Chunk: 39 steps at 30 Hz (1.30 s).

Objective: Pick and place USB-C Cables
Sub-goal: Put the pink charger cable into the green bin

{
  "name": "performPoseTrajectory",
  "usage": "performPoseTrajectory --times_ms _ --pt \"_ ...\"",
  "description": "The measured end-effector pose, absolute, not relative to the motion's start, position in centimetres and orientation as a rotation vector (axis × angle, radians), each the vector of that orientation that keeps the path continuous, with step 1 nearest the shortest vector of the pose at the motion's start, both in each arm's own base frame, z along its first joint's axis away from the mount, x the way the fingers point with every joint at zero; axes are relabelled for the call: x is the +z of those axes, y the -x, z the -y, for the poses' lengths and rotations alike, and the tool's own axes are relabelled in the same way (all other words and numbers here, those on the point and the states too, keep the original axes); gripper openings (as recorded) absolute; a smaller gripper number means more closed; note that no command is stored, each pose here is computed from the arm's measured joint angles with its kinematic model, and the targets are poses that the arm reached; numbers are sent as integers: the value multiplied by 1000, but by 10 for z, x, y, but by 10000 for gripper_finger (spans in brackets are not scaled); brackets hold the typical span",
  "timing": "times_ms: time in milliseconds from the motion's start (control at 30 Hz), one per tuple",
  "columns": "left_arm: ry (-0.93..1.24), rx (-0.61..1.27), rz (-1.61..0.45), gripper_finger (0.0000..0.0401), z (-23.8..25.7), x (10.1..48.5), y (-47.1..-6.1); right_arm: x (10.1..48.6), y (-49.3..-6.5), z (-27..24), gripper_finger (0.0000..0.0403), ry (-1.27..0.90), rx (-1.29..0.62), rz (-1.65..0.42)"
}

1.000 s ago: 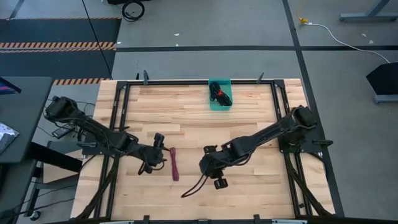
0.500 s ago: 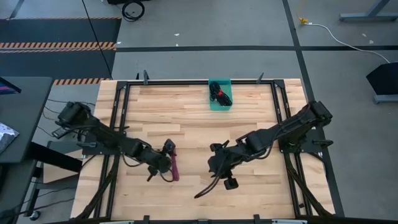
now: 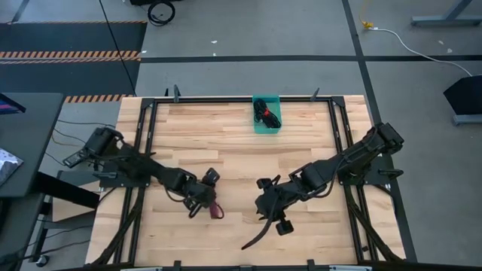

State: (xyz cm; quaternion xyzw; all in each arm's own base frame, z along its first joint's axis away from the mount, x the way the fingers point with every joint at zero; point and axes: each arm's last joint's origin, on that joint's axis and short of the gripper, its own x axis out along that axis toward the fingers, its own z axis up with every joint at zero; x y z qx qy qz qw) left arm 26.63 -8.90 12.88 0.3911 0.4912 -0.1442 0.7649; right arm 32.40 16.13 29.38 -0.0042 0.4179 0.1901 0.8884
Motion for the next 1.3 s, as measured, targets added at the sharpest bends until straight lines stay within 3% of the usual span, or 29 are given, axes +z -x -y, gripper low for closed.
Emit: performPoseTrajectory --times_ms 167,300,367,500,833,1067,1300 --pt "-814 -308 -1115 115 87 133 -275 294 -324 -161 107 7 395 -869" --pt "-791 -187 -1107 32 87 150 -288 294 -324 -161 107 8 394 -870" --pt "-761 -133 -1100 15 88 160 -293 293 -323 -161 107 8 393 -875" --pt "-683 -51 -1071 15 89 174 -302 291 -321 -160 107 3 363 -911" --pt "-408 191 -950 10 91 202 -318 286 -320 -143 107 154 23 -918" --pt "-360 248 -887 10 92 217 -326 285 -331 -133 111 224 26 -879" --pt "-349 250 -885 10 92 217 -326 277 -339 -125 187 226 5 -903"
